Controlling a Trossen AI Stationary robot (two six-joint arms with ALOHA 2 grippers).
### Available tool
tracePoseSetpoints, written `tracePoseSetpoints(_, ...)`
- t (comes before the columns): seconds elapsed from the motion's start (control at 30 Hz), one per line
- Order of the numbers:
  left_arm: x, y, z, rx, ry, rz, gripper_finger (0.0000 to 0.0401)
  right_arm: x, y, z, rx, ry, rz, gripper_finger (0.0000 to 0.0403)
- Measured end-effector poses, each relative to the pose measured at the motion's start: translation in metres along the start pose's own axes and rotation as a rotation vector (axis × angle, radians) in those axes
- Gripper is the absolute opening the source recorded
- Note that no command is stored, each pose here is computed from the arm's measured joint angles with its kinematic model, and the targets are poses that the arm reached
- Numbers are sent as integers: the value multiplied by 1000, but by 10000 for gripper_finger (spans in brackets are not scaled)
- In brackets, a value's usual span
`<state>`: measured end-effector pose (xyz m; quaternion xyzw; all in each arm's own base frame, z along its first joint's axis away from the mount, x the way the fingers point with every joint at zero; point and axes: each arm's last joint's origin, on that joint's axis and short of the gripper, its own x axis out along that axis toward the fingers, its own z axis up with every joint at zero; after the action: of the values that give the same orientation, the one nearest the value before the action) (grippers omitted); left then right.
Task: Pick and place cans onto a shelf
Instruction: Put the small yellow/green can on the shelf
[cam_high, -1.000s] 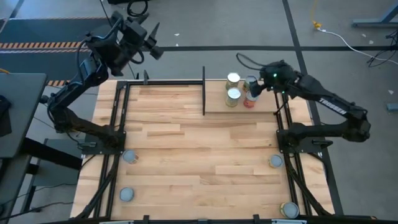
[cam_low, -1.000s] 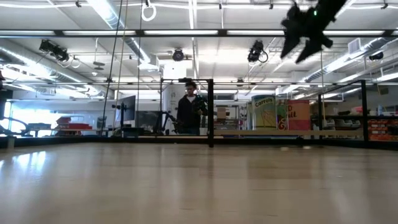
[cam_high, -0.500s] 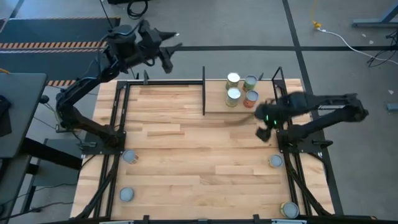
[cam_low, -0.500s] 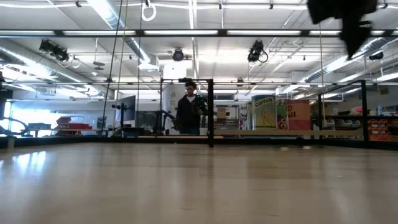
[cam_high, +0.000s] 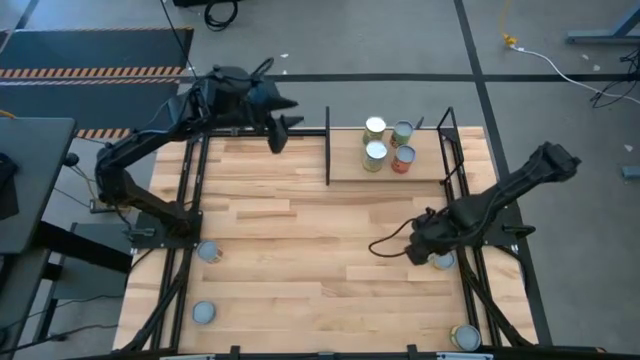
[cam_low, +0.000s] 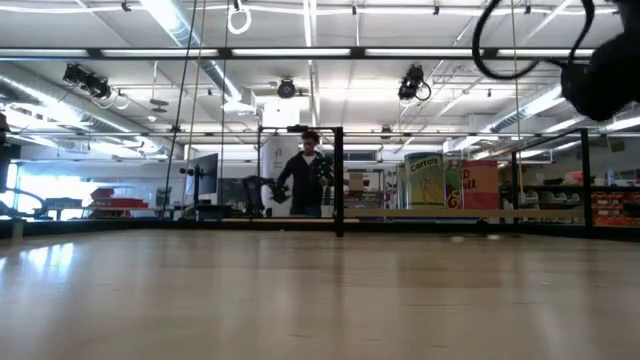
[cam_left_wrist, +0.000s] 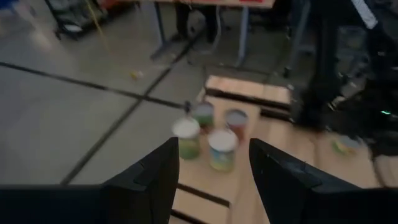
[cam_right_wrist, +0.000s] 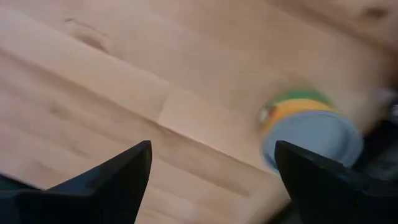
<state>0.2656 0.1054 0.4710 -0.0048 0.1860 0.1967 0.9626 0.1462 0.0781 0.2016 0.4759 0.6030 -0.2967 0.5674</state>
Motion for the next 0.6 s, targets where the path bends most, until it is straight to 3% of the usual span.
tracePoseSetpoints(0.17, -2, -21, -7, -29, 77, -69, 199, 25, -5, 1, 58, -9, -77, 326)
tracePoseSetpoints(0.6, -17, -63, -15, 13, 157, -210, 199, 61, -2, -3, 24, 62, -264, 150)
